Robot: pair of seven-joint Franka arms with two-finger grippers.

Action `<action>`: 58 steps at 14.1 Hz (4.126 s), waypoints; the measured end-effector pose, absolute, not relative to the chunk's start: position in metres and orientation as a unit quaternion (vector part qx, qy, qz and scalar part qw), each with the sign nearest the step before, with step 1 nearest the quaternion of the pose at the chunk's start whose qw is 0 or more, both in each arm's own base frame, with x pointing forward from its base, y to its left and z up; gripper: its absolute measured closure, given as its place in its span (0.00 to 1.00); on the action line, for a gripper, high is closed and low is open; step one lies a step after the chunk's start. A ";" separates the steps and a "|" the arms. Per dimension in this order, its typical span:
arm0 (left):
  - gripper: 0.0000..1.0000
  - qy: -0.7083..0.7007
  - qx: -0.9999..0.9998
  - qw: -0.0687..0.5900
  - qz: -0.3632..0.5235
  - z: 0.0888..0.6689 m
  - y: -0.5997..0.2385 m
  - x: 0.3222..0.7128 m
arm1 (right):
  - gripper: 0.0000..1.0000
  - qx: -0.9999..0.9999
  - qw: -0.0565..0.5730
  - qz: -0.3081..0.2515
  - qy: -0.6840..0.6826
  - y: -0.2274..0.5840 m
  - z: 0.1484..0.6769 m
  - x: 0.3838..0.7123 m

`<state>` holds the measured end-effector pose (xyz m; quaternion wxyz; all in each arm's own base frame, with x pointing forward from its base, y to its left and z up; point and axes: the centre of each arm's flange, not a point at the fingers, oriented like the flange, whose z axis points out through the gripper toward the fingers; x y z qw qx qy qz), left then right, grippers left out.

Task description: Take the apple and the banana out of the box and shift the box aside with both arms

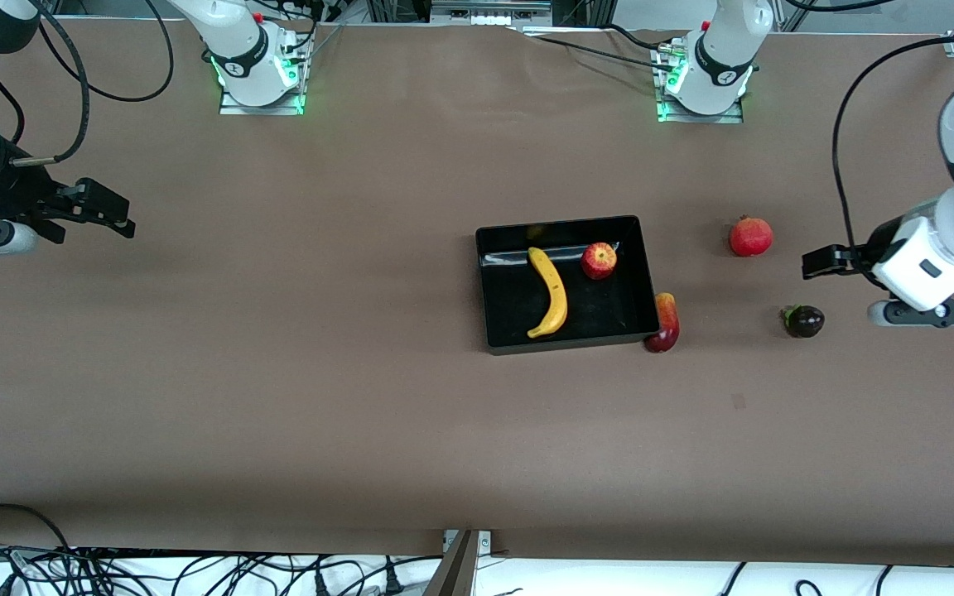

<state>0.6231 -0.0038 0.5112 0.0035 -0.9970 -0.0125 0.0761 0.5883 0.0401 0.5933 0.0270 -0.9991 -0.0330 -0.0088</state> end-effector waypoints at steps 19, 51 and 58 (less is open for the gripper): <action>0.00 0.017 -0.998 -0.013 0.055 0.541 -0.039 0.625 | 0.00 -0.999 0.027 -0.009 -0.033 0.040 0.593 0.588; 0.27 -0.023 -0.994 0.066 0.078 0.214 -0.300 0.492 | 0.00 -0.999 0.027 -0.007 -0.034 0.041 0.593 0.588; 0.27 0.030 -0.977 0.149 0.148 0.362 -0.240 0.542 | 0.00 -0.999 0.027 -0.007 -0.034 0.041 0.593 0.588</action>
